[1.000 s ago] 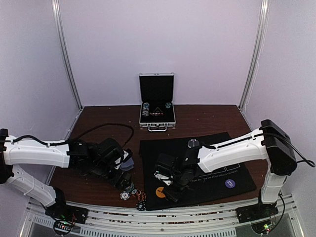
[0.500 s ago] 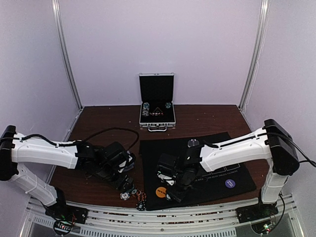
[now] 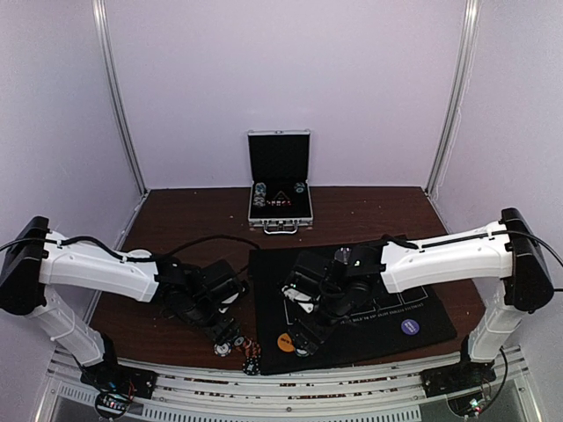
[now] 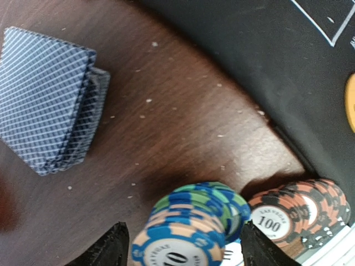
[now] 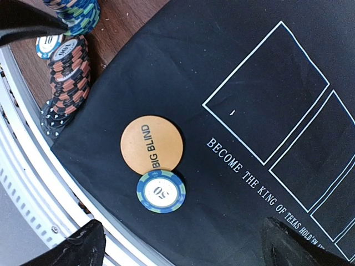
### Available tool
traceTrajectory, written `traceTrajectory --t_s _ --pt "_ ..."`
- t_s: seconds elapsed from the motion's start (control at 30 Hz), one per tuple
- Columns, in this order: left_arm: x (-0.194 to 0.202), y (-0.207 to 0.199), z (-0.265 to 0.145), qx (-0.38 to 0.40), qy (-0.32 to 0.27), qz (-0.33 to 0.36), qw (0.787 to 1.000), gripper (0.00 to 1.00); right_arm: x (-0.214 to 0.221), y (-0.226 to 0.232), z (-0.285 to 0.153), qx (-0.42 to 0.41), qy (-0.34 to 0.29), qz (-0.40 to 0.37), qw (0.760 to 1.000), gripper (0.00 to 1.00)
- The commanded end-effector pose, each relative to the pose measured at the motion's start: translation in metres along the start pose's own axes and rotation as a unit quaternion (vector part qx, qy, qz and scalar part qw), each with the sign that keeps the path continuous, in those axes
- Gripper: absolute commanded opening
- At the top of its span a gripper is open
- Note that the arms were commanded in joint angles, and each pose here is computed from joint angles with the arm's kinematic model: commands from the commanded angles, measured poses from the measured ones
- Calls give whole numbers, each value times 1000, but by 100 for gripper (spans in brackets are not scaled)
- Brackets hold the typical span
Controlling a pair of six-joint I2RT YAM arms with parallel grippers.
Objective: Distribute texas hold em gaming equipment
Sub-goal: Pick up the pile of poker chips from the pile of poker chips.
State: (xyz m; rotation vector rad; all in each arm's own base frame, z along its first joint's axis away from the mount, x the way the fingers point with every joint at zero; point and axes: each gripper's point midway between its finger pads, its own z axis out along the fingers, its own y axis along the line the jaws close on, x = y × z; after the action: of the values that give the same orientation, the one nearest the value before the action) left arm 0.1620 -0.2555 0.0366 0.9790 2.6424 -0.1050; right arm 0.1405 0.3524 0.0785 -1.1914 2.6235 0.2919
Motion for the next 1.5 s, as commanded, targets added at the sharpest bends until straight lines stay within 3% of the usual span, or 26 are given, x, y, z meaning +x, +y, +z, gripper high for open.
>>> traceTrajectory --t_s 0.0,0.17,0.3,0.5,0.7,0.87,1.03,1.3,1.47 --pt "1 -15 -2 41 -5 28 999 73 -5 -6 -9 7 -16 9 1000 100" --pt "4 -28 2 57 3 55 997 70 -7 -7 -9 5 -19 11 1000 100" --pt "8 -19 12 23 18 55 998 58 -5 -6 -8 1 -17 11 1000 100" --pt "11 -13 20 0 31 57 998 50 -3 -6 -9 -6 -21 13 1000 100" --pt "8 -22 23 20 30 62 997 59 -1 -4 -5 -12 -19 14 1000 100" --pt "13 -25 28 31 40 66 997 60 0 -4 -4 -13 -19 14 1000 100" --pt "16 -26 30 34 41 70 996 43 0 -5 -5 -11 -20 14 1000 100" --pt "16 -30 30 45 39 68 996 1 -1 -6 -7 -7 -23 15 1000 100" --pt "5 -12 20 -5 23 47 999 0 -3 -9 -11 0 -28 16 999 100"
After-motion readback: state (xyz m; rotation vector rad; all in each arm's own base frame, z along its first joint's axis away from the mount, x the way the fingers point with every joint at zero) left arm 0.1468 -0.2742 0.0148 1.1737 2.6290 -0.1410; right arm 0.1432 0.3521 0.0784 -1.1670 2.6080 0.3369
